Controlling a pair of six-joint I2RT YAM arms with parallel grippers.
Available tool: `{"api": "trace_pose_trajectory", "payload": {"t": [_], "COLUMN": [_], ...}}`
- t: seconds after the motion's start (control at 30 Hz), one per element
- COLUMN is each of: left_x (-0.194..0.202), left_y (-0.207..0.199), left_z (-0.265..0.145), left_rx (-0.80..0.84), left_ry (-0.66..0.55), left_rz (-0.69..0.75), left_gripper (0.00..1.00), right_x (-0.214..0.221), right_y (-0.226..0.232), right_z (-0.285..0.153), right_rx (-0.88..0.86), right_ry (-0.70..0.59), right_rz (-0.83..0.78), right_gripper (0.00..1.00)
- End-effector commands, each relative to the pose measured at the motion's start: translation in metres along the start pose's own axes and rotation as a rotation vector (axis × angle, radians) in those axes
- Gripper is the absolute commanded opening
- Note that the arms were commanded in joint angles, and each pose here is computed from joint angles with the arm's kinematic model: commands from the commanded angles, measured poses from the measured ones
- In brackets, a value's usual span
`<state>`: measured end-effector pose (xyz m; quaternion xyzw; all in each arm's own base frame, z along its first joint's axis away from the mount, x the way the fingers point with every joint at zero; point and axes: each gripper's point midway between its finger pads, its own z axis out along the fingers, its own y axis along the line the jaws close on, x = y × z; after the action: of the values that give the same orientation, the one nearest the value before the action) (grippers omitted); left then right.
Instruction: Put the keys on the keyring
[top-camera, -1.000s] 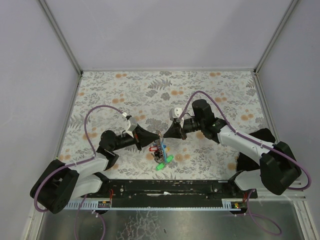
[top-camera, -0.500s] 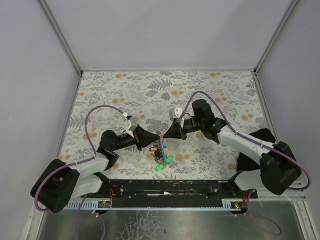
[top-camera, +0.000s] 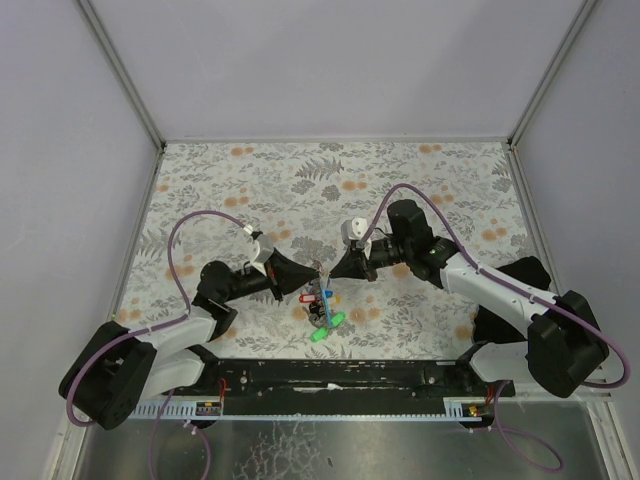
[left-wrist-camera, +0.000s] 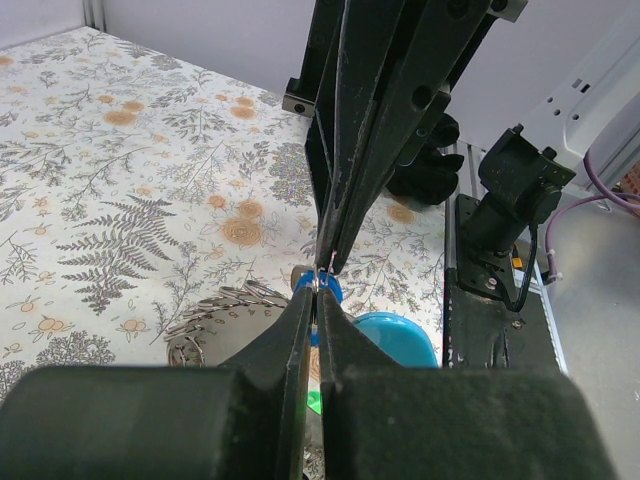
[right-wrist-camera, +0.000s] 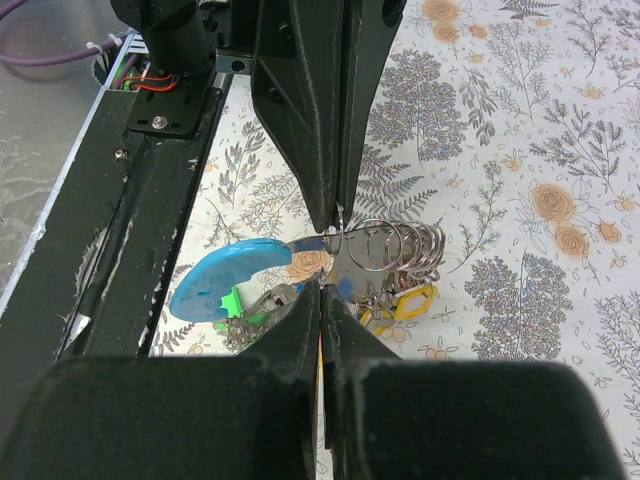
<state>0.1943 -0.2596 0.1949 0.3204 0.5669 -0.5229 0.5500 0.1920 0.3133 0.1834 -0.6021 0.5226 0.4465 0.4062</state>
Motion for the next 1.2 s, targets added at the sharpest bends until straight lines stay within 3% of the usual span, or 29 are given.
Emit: {"api": "trace_pose_trajectory", "payload": {"t": [0.0, 1.17], "left_x": [-0.0329, -0.0319], "left_y": [-0.0127, -0.0166], "left_z": [0.0059, 0.0076], "left_rx": [0.064, 0.094], "left_ry": [-0.096, -0.097], "left_rz": [0.106, 0.084], "left_gripper": [0.00, 0.00], "right_x": [-0.0209, -0.0232], "right_y": [0.0007, 0.0086], "right_z": [-0.0002, 0.0015], "right_rx": [-0.003, -0.056], "right_ry": [-0.043, -0.060], "right_rz": [-0.065, -0.053], "right_gripper": [0.00, 0.00]}}
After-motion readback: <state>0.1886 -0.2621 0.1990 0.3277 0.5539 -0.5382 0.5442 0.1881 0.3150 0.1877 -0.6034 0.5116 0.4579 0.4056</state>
